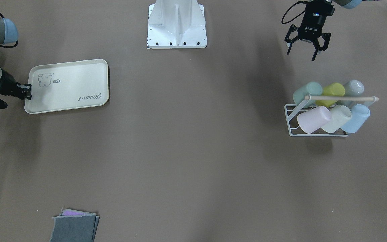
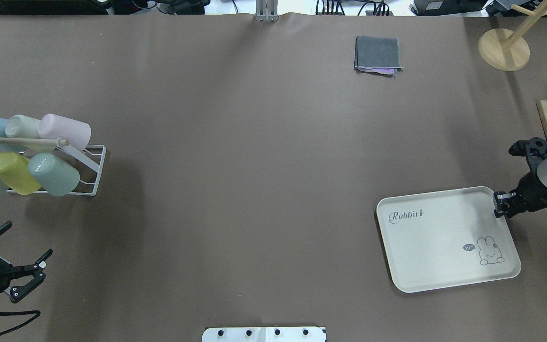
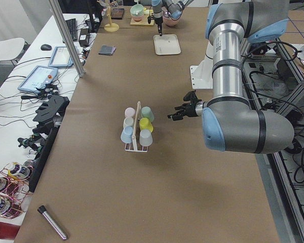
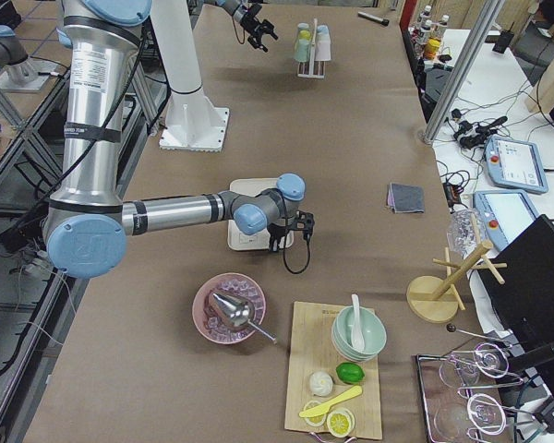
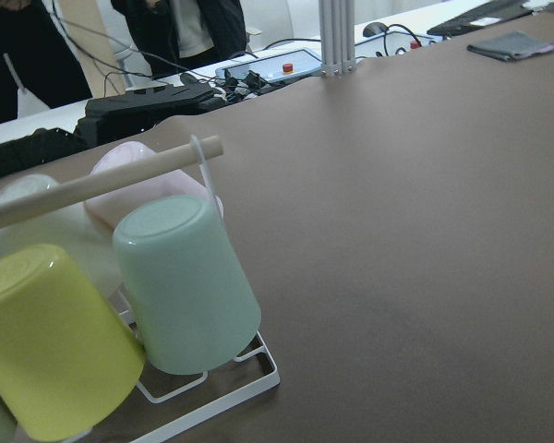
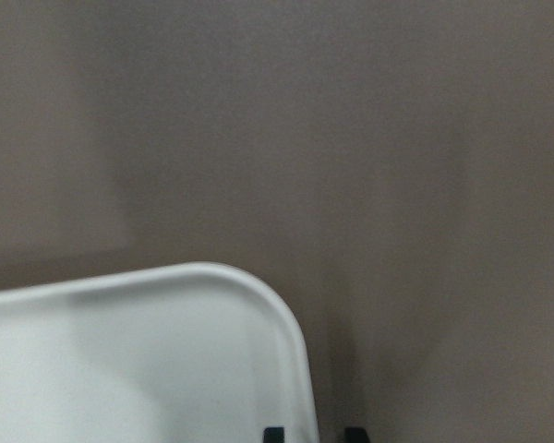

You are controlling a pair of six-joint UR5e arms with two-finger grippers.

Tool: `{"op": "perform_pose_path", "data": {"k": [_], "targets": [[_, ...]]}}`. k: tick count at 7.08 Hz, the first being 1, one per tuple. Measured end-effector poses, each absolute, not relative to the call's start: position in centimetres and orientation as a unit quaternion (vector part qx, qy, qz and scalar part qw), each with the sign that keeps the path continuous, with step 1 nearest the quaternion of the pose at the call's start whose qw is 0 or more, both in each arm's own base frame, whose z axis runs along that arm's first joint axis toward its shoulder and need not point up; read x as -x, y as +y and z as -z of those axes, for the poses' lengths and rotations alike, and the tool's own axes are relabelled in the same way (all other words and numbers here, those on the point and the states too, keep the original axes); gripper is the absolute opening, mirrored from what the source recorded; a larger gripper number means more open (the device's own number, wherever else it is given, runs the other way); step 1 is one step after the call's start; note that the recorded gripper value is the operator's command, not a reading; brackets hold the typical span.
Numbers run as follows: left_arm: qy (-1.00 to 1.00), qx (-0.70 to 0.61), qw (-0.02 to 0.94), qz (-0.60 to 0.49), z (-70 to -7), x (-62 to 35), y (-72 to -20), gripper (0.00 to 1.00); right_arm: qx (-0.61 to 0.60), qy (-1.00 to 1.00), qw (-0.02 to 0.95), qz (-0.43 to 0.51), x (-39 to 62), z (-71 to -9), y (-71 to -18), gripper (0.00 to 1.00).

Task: Pick up and place green cup on tray

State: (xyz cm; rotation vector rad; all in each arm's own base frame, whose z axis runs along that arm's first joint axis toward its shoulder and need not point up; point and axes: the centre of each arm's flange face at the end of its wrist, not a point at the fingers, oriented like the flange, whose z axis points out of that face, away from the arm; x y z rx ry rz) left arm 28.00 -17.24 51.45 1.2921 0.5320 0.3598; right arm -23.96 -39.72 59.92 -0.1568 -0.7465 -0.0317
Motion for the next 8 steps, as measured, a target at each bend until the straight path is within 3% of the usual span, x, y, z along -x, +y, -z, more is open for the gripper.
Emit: {"op": "perform_pose_path", "data": {"k": [3, 6, 8], "targets": [[0.002, -0.648, 0.663, -0.375, -51.6, -27.7, -17.5, 0.98, 0.079, -0.363, 0.929, 0.015, 24.0, -60.2, -39.7, 0.29], [-0.207, -0.616, 0.543, -0.532, -51.6, -27.8, -17.8, 0.98, 0.08, -0.362, 0.929, 0.015, 24.1, -60.4, -39.7, 0.23], [-0.303, -0.568, 0.474, -0.601, -52.2, -29.0, -17.6, 0.97, 0.08, -0.361, 0.929, 0.015, 24.1, -60.4, -39.7, 0.07]]}}
